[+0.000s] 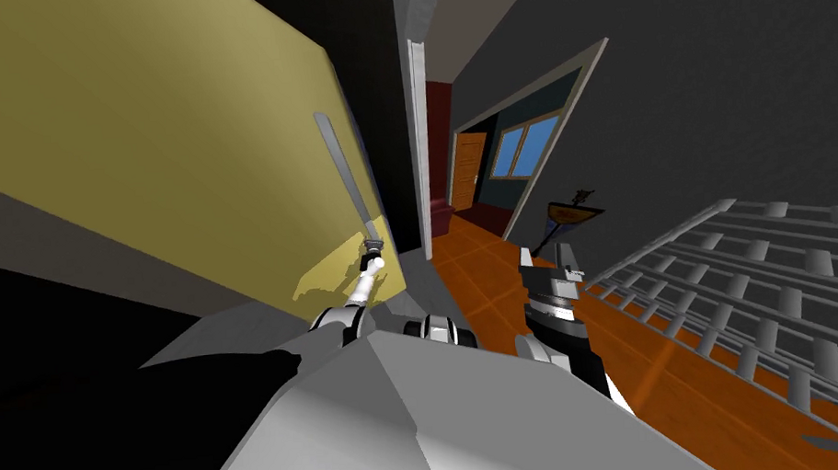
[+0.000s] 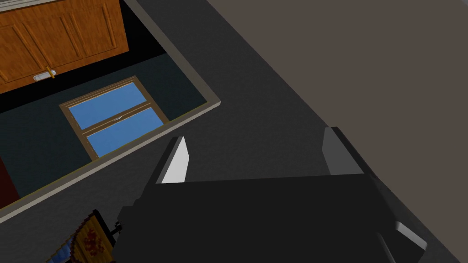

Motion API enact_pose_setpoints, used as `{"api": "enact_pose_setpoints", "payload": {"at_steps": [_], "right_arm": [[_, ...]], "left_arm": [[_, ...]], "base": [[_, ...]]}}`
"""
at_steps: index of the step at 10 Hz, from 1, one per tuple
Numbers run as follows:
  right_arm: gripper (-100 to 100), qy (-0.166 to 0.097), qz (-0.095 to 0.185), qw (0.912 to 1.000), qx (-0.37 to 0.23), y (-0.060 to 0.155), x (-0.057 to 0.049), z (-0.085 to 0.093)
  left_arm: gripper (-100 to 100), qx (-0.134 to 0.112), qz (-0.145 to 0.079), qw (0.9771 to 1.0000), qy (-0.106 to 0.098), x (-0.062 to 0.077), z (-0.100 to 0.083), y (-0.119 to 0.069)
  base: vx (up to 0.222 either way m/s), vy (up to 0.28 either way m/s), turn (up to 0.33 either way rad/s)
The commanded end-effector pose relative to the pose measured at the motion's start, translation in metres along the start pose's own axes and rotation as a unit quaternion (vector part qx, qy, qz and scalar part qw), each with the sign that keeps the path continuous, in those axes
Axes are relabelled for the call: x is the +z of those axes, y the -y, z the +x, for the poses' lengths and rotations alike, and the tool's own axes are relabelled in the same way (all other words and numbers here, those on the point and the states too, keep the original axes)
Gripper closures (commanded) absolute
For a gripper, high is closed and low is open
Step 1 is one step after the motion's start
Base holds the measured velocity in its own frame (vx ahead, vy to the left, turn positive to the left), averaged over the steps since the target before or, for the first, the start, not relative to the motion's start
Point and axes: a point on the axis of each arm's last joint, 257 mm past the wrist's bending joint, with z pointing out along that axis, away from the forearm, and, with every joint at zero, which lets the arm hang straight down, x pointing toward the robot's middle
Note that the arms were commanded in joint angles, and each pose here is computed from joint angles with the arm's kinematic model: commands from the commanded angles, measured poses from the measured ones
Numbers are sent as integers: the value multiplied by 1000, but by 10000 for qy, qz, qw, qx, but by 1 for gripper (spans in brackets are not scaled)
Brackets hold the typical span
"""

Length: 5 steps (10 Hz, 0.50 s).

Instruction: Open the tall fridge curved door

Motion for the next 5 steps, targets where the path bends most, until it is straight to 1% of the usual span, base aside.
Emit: {"api": "enact_pose_setpoints", "payload": {"at_steps": [1,2,3,4,5], "right_arm": [[0,0,0,10000,0,0,0,0],[0,0,0,10000,0,0,0,0],[0,0,0,10000,0,0,0,0],[0,0,0,10000,0,0,0,0],[0,-1,-1,10000,0,0,0,0]], "left_arm": [[-100,6,-214,9998,-25,-2,-2,-6],[-100,-32,-315,9995,-1,-3,-7,-4],[-100,0,-395,9992,-23,-4,-6,-12],[-100,-16,-344,9994,-27,-4,-5,-9],[100,6,-214,9998,-25,-2,-2,-6]], "base": [[55,-73,111],[68,-85,172],[66,-82,126],[24,-34,20],[-53,65,-195]]}}
